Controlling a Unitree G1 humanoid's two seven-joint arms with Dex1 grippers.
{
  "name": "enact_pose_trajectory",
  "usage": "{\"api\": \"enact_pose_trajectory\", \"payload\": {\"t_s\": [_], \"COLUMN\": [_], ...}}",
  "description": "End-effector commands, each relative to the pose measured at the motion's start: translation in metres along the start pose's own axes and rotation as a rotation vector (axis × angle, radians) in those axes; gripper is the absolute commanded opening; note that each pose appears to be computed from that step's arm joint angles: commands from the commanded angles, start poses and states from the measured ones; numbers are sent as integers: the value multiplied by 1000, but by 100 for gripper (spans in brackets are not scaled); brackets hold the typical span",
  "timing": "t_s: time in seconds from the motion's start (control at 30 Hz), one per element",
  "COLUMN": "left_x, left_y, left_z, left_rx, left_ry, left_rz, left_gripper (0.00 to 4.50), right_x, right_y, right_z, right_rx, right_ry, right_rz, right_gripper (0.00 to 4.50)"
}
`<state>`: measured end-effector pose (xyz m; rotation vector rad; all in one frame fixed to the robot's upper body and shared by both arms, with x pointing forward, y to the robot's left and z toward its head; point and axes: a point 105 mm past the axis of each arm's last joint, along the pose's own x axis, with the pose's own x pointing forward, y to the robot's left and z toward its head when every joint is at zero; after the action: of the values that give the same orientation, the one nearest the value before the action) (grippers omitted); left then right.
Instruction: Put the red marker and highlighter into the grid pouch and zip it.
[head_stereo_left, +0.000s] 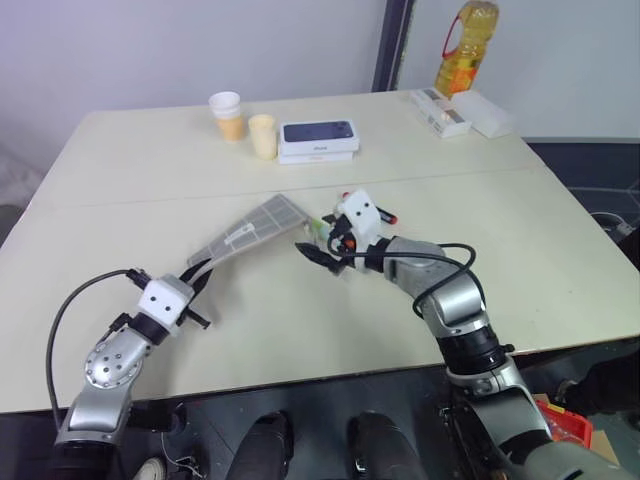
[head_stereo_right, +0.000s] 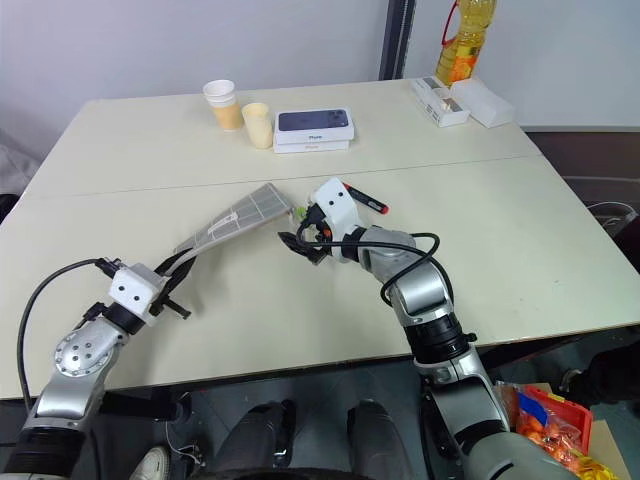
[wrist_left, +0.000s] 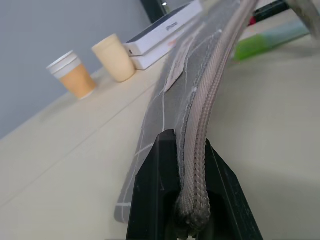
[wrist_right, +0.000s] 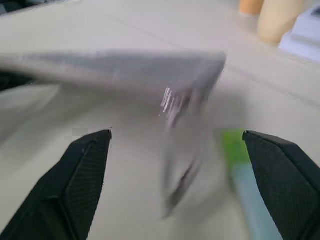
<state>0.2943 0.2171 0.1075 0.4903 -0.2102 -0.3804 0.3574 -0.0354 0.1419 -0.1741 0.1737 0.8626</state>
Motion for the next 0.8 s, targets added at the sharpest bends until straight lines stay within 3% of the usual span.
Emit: {"api": "enact_pose_trajectory", "payload": {"t_s": [0.03, 0.07, 0.17, 0.4, 0.63, 0.8], "left_x": [5, 7, 10, 14, 20, 33], "left_y": [-1, -2, -8, -13, -19, -28], "left_z": [12, 13, 13, 12, 15, 23], "left_rx": [1, -2, -9, -15, -13, -24], "left_ry": [-34, -35, -36, -41, -43, -50], "left_rz": [20, 18, -1, -24, -49, -63], "left_gripper": [0, 0, 0, 0, 0, 0], "right_x": [1, 2, 5, 11, 17, 32], "right_y": [-3, -5, -10, -8, 16, 68], "right_z": [4, 3, 7, 14, 18, 32], "right_rx": [12, 26, 56, 69, -36, -118], "right_ry": [-4, -6, -32, -58, -43, -51], "right_rz": [-35, -46, -82, -91, -15, 160], "right_gripper": [446, 446, 372, 10, 3, 3]}}
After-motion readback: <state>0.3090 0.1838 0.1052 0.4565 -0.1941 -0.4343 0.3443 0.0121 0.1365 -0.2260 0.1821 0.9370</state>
